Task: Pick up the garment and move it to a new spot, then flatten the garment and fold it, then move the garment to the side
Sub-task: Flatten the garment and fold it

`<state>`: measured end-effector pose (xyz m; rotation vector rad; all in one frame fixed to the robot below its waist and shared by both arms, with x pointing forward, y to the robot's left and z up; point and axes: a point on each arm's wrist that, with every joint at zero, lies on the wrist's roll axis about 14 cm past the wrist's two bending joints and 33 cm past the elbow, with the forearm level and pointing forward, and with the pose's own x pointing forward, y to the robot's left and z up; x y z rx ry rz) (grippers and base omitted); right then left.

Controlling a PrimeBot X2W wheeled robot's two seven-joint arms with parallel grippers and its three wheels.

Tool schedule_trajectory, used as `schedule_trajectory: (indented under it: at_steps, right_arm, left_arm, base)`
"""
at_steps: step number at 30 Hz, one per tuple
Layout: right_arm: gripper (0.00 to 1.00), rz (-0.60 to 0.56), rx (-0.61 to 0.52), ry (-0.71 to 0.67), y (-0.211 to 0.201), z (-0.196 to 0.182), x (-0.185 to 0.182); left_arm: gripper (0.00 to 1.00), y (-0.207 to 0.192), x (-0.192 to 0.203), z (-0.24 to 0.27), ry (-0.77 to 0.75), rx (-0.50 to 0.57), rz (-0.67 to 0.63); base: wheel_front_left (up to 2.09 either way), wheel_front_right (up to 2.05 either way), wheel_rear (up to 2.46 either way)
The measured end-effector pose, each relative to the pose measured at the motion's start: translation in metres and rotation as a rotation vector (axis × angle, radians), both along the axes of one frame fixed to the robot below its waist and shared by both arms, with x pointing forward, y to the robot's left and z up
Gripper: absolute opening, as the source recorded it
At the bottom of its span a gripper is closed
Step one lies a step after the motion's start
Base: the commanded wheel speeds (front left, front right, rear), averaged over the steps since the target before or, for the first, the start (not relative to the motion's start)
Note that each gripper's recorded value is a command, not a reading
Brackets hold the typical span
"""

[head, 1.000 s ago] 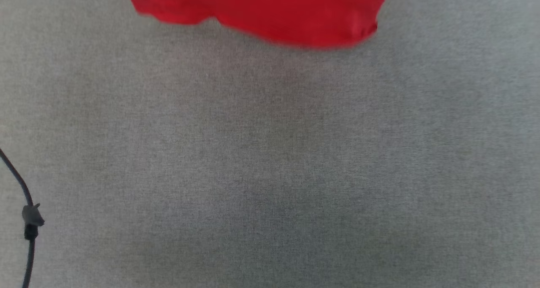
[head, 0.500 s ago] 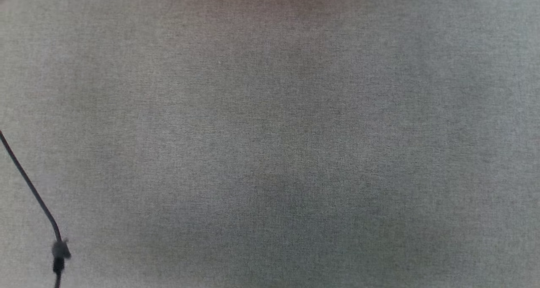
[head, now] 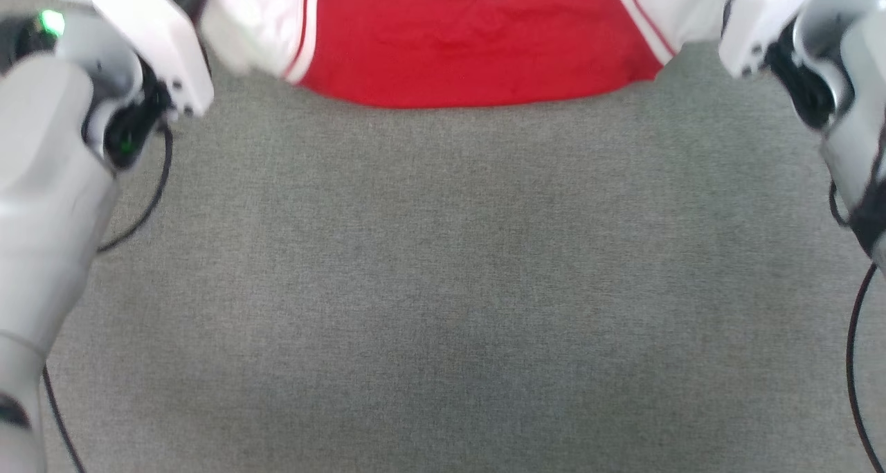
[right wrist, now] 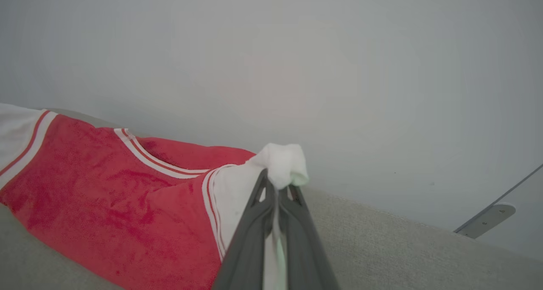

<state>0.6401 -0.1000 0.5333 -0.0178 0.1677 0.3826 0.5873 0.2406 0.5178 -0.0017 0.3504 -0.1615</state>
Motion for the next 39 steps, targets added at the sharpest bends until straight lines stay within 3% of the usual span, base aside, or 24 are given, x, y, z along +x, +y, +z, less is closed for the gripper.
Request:
schedule_trajectory:
  at_steps: [9,17,32,39]
  right_arm:
    - [0.0,0.086,0.031,0.152,-0.013,-0.033,-0.061]
    - [0.0,0.183,-0.036,0.248,-0.027,-0.057,-0.124]
    - [0.0,0.193,-0.093,0.6,-0.069,-0.121,-0.231]
    - [0.0,0.198,-0.09,0.76,-0.078,-0.141,-0.273]
  left_arm:
    - [0.0,-0.009,-0.063,-0.051,0.215,-0.134,-0.05]
    - [0.0,-0.013,-0.124,-0.081,0.324,-0.15,-0.078]
    - [0.0,0.016,-0.22,-0.121,0.505,-0.193,0.136]
    - [0.0,0.009,-0.259,-0.133,0.591,-0.211,0.153]
  base:
    - [0.0,0.0,0.0]
    - [0.0,0.0,0.0]
    - [0.0,0.0,0.0]
    - [0.0,0.0,0.0]
